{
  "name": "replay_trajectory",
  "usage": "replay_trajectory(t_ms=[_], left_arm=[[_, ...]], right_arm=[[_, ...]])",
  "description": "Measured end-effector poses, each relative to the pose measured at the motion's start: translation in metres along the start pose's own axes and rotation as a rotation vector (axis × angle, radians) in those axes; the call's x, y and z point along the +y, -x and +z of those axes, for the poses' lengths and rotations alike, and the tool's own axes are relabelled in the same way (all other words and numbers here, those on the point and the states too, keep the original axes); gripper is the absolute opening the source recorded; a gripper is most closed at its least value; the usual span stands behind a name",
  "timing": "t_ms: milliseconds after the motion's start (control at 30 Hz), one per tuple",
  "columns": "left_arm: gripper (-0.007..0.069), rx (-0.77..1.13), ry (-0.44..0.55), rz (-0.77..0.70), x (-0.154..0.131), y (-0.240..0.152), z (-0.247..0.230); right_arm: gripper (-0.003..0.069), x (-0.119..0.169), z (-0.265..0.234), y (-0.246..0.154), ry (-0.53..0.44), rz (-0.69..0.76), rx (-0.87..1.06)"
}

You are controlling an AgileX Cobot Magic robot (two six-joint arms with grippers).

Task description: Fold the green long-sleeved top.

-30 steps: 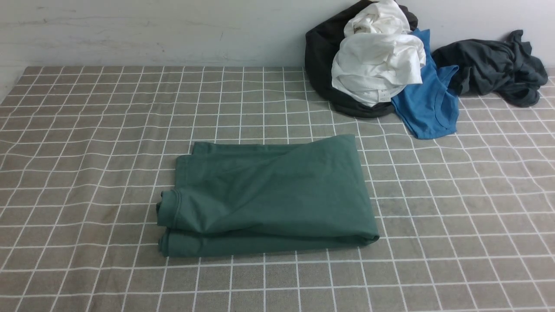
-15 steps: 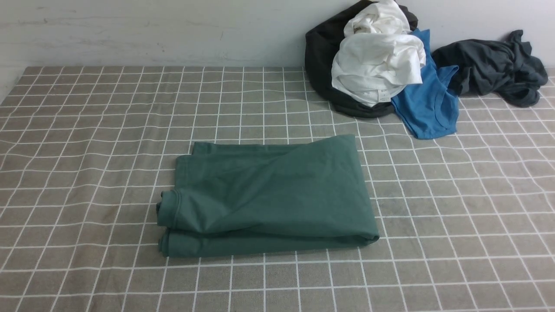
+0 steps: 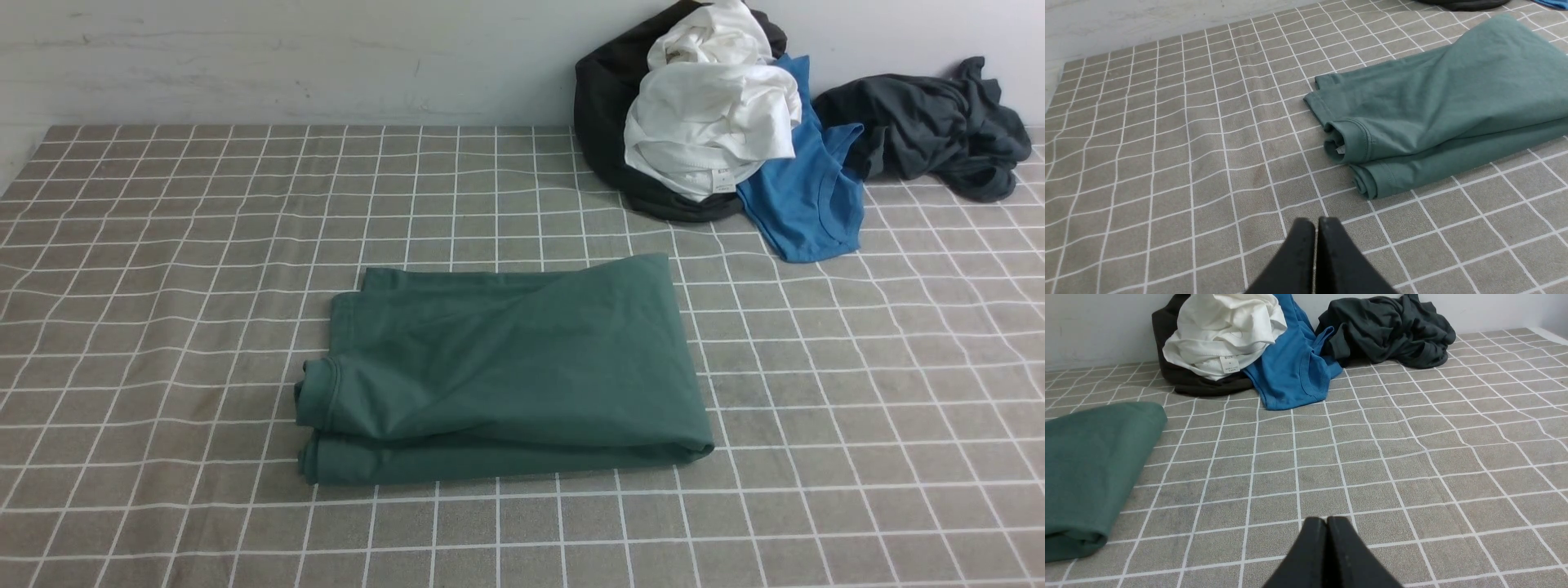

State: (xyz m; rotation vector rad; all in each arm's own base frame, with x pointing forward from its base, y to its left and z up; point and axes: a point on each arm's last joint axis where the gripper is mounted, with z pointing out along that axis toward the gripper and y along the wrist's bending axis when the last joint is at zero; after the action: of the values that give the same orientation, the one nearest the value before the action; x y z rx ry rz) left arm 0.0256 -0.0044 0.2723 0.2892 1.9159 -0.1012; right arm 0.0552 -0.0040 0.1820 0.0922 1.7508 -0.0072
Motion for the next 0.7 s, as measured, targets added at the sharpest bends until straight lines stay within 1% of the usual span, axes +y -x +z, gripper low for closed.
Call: replay_trajectory(t_ms=[567, 700], left_arm=[[-0.0007, -0.001, 0.005, 0.005, 0.0, -0.001, 0.001], [-0.0007, -0.064, 0.012, -0.026, -0.001, -0.006, 0.012]], right_arm=[[-0.0014, 0.0, 0.0, 0.0, 0.0, 0.0, 0.0], [-0.0014, 0.0, 0.0, 0.0, 0.0, 0.0, 0.0]])
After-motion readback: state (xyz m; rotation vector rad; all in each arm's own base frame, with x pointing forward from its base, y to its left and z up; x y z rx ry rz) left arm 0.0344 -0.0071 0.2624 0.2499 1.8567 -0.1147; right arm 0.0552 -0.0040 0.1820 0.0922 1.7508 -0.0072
